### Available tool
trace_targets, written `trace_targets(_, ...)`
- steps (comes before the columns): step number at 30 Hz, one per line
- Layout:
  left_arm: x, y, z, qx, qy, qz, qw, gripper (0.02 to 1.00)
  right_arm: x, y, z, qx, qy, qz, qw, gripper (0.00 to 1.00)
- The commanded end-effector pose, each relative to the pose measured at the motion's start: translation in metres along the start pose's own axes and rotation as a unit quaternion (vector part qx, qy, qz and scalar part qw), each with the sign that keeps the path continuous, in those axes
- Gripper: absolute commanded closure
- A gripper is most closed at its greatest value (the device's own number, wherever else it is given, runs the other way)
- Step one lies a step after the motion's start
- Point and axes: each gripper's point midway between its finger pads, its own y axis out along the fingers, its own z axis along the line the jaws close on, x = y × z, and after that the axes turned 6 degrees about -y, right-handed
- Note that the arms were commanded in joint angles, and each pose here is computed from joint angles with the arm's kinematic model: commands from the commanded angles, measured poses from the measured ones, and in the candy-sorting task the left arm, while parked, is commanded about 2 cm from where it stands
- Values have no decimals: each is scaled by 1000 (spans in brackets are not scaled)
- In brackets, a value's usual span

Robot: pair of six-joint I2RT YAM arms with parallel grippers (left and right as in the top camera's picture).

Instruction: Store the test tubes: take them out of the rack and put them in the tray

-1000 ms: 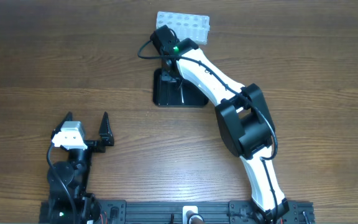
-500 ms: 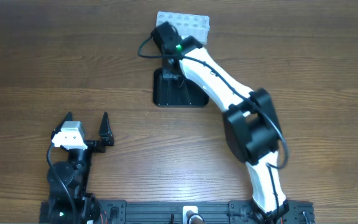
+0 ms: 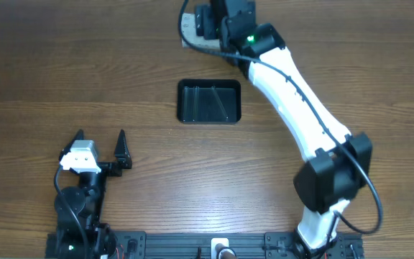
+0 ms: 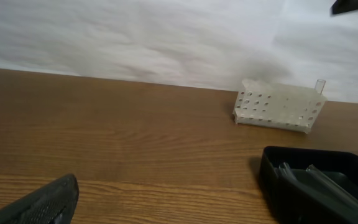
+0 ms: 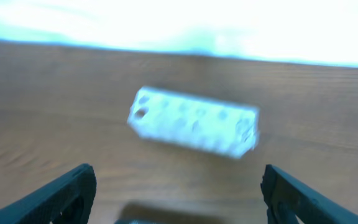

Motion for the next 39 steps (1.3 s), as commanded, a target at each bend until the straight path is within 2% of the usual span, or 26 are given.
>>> trace_targets(1, -1, 0, 0, -2, 7, 0, 1000, 18, -34, 58, -21, -37, -21, 29, 999, 137)
trace_targets(7, -1, 0, 0, -2, 7, 0, 1000, 20, -55, 99, -33, -54, -14, 32, 998, 143)
trace_targets(16, -1, 0, 0, -2, 7, 0, 1000, 18, -71, 122, -52, -77, -7, 41, 996, 220)
trace_targets(23, -1, 0, 0, -2, 6, 0, 1000, 18, -80, 129, -52, -78, -7, 50, 996, 406)
trace_targets(30, -1, 0, 0, -2, 7, 0, 1000, 18, -78, 129, -52, -78, -3, 45, 996, 682)
trace_targets(35, -1, 0, 0, -2, 7, 0, 1000, 18, -78, 129, -51, -78, -3, 44, 996, 807)
trace_targets(39, -1, 0, 0, -2, 7, 0, 1000, 18, -77, 129, -52, -78, -2, 42, 996, 862)
